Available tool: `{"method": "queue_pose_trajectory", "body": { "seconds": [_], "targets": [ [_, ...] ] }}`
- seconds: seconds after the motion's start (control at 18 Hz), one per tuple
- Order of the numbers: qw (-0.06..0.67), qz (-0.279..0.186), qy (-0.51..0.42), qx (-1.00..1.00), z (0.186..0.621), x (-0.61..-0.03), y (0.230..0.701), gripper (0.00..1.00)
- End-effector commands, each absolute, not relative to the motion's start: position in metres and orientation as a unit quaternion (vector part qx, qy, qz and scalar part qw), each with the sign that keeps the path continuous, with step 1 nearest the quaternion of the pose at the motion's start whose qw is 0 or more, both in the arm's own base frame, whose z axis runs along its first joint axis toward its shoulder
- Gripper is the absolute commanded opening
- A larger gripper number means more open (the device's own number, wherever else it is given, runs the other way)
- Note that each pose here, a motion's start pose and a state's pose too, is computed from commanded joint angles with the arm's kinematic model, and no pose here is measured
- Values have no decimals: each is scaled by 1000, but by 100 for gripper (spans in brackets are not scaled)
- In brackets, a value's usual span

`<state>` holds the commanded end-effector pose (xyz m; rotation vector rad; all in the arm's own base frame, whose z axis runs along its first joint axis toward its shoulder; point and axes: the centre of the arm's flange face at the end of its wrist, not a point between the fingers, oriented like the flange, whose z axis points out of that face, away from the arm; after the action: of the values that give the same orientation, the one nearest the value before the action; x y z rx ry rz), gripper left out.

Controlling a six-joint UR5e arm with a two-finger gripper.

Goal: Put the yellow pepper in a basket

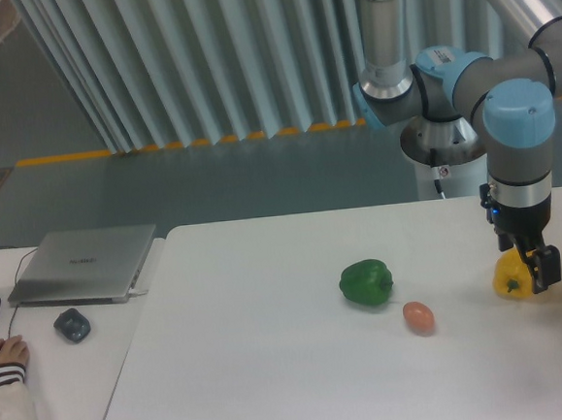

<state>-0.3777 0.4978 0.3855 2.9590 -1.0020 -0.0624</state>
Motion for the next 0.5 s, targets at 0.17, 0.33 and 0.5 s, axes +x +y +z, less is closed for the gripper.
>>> {"method": "queue_pose_trajectory", "body": {
  "seconds": [0.17, 0.33, 0.5],
  "targets": [
    [8, -18, -321, 947, 383, -376, 500, 100],
    [10, -12, -322, 947, 375, -370, 498, 100],
    [-9, -37, -321, 946, 359, -363, 491, 100]
  ]
}}
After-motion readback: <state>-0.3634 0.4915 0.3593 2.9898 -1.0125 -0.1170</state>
